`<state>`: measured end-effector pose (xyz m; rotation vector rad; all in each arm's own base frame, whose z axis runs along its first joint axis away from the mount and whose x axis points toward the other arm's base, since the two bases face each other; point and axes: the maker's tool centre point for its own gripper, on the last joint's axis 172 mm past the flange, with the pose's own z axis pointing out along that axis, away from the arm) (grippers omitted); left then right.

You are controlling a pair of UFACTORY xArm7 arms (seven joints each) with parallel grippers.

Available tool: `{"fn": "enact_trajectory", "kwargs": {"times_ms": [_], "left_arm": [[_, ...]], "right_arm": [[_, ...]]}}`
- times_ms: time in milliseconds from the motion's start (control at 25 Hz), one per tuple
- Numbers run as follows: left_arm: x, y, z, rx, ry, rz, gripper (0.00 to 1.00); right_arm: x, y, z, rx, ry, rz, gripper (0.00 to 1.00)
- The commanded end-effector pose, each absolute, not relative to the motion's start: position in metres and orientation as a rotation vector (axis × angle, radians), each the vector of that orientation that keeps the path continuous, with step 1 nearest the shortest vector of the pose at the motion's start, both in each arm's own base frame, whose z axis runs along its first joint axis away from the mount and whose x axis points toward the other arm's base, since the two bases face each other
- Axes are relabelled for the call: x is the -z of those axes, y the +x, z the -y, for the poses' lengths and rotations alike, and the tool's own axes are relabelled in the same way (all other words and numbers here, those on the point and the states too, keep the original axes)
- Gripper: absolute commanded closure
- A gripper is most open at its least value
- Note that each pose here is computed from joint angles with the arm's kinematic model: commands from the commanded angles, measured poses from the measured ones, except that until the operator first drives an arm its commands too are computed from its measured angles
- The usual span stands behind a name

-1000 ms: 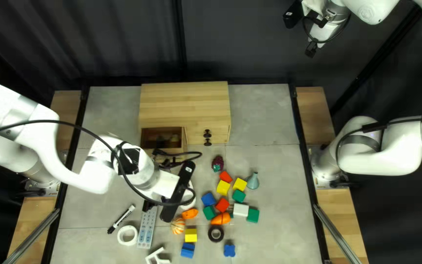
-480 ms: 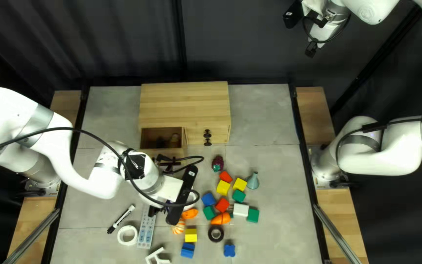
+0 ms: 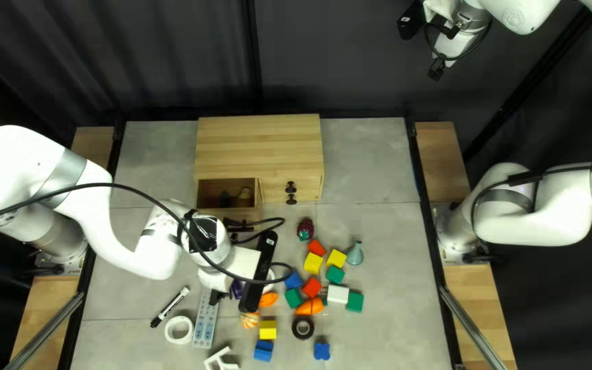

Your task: Open drawers and place objects into drawer and close

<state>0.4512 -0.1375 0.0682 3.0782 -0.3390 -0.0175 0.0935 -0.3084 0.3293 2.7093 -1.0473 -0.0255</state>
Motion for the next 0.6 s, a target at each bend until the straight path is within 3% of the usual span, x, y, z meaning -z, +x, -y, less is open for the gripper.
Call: {"fn": "enact_trajectory", "kwargs": {"times_ms": [40,600], "left_arm": [[-0.067,0.456,0.146,0.045,3.093,0.294,0.0],[-0.071,0.472,0.19,-0.179,3.124,0.475,0.0]], "right_arm": [[-0.329,0.094,0.308,0.026,2.709,1.047,0.0],[-0.329,0.094,0.308,0.026,2.709,1.047,0.0]]}}
